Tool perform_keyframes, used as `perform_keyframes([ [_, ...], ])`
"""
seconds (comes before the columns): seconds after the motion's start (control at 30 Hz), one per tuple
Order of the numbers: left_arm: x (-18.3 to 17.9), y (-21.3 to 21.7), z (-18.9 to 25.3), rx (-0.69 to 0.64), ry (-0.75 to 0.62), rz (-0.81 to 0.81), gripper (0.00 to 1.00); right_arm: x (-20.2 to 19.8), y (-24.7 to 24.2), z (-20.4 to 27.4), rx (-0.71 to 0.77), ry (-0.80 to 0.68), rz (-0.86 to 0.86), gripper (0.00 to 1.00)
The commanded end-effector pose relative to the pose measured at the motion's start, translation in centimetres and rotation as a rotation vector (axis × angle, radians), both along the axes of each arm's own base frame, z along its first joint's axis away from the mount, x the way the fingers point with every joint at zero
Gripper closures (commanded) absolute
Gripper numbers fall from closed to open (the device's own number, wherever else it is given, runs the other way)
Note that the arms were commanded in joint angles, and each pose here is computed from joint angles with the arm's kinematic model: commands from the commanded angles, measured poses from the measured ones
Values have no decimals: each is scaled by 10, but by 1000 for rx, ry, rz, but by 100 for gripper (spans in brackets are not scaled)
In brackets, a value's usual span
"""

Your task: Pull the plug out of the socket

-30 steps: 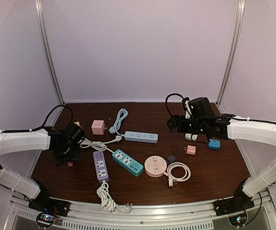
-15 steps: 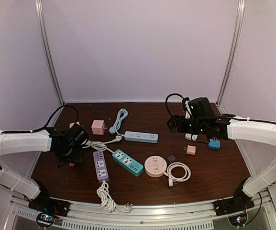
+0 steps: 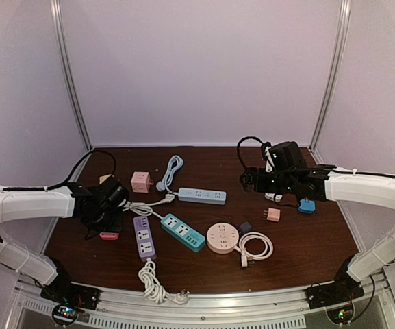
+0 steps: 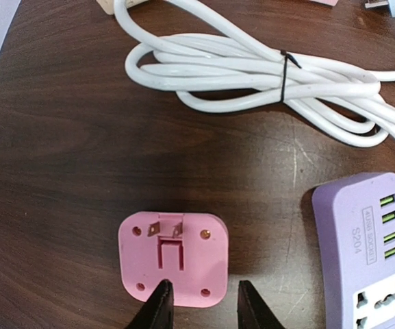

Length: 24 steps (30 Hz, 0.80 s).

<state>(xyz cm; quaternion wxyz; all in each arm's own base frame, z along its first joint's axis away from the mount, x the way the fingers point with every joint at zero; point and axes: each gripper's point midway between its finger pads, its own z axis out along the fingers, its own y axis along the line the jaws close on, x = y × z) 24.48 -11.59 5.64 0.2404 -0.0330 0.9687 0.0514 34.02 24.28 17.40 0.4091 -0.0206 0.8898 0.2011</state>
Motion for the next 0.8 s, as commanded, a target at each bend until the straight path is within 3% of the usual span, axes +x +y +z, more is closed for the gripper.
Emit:
perform_keyframes([
  [0.0,13,-17,18,-74,-62,-27,66,-3,-6,4,-5,-10,-28,6],
  [0.3,32,-40,68,-167,-180,-110,54,-3,-19,15,-39,-41,-62,6],
  [0.43,43,-52,105,-219,-277,-167,41,-1,-35,26,-80,-78,-117,4],
  [0.6,52,-58,152,-248,-403,-217,15,-3,-56,43,-111,-148,-191,3],
  [0.63,53,-58,161,-253,-427,-223,3,-4,-62,47,-112,-169,-209,2],
  [0.77,57,-53,187,-253,-495,-234,2,-10,-82,61,-135,-262,-250,0],
])
